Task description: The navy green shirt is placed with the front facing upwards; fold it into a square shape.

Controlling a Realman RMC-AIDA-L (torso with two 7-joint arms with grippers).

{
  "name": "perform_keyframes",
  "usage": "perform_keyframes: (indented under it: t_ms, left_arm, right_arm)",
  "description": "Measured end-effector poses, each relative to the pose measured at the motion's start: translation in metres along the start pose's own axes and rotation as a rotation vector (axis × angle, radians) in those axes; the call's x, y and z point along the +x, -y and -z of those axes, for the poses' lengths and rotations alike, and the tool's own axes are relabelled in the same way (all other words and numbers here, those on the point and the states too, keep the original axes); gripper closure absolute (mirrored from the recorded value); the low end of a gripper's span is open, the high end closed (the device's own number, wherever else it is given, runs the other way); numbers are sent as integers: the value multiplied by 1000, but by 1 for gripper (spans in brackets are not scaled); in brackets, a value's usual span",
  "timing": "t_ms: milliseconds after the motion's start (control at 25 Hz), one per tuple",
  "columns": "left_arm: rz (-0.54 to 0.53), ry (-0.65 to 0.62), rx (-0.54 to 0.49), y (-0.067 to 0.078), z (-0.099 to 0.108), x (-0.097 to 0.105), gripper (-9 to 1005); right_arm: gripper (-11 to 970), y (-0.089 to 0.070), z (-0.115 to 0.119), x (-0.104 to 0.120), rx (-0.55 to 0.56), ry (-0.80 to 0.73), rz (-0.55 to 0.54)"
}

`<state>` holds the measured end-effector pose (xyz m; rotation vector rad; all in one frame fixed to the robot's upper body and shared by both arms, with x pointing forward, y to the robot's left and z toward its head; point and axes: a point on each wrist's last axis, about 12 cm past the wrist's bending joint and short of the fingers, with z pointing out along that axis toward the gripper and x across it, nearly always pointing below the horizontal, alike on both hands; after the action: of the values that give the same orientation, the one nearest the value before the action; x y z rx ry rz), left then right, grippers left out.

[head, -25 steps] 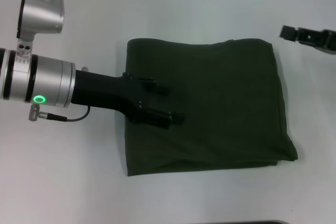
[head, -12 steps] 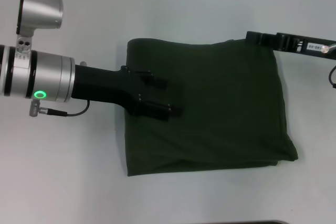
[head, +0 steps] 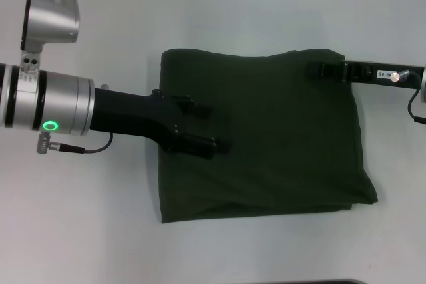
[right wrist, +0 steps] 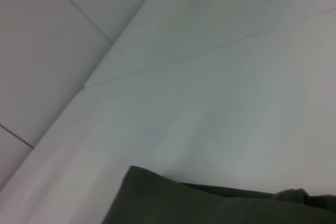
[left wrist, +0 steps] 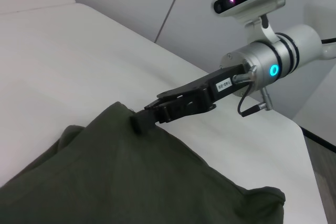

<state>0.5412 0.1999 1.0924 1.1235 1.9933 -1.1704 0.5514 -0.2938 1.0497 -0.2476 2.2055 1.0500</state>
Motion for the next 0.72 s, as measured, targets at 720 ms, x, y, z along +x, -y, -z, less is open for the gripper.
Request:
perform_keyframes:
  t_ms: [720]
  left_arm:
    - [13,-6,12,1,-1,3,96]
  right_arm:
    - [941,-2,7,6,-35,78,93]
